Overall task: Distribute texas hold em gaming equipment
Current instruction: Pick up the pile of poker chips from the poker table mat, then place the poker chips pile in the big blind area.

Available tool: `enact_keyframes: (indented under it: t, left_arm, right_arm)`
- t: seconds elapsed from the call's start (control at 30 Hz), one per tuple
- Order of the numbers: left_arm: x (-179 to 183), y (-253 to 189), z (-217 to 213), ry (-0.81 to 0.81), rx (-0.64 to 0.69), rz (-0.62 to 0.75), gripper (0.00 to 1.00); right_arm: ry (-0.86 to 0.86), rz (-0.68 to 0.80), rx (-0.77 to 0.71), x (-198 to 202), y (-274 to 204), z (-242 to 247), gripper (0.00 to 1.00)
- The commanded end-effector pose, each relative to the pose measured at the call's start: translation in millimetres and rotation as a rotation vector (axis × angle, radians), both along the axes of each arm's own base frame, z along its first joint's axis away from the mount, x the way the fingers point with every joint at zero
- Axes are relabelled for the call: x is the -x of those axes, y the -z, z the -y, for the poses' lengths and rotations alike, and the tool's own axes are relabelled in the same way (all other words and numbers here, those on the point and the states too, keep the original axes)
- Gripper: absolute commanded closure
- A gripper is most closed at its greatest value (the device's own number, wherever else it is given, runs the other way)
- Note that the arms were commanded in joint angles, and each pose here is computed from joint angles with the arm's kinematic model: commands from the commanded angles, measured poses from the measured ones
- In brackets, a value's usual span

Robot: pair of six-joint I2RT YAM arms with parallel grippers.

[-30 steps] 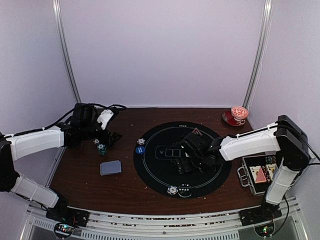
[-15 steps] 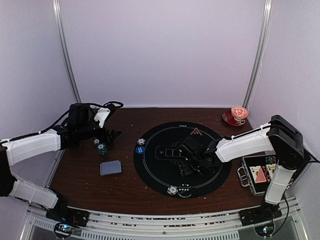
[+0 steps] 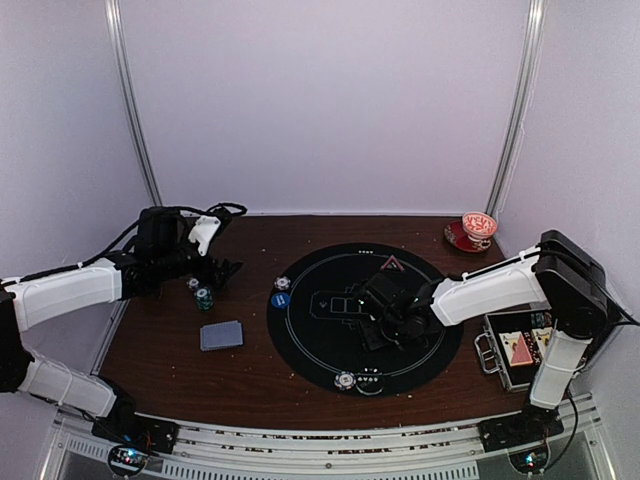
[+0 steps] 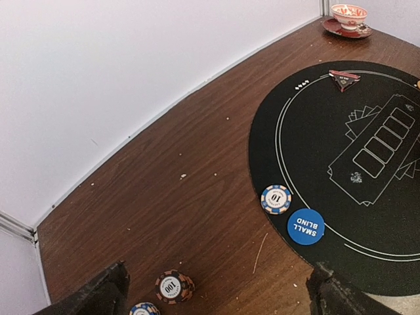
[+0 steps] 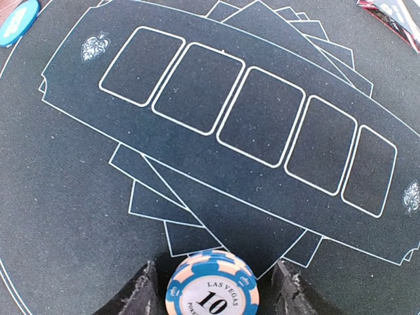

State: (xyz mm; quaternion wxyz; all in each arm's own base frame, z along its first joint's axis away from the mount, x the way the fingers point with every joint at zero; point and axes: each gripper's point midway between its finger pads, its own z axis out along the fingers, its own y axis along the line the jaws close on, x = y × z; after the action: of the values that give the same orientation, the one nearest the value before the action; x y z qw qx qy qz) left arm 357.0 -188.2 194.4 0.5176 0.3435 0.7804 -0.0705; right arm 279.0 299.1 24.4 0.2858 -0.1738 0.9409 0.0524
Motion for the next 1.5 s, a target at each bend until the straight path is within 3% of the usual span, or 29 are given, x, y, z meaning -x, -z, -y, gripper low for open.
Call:
enact_keyframes:
  t: [0.0,0.37,0.83,1.47]
  left_arm:
    - [-5.4,-9.1,-1.4,-0.019,0.022,0.045,0.02]
    - [-6.3,-10.4,-3.6,-0.032,0.019,0.053,0.02]
    - [-6.9,-9.1,-5.1,-0.039,0.016,0.053,0.02]
    - [-5.8,-8.4,-3.9,-0.032,0.020,0.049,0.02]
  right_arm:
    - [0.001,-0.020,0.003,8.4,9.3,4.1,0.43]
    - [0.026,-0.006,-0.006,9.1,1.3,10.2,0.59]
    - [0.103,0.114,0.001,0.1,-42.2,35.4,0.60]
    - [0.383,0.144,-0.034,17.1,-34.6,160.5,0.60]
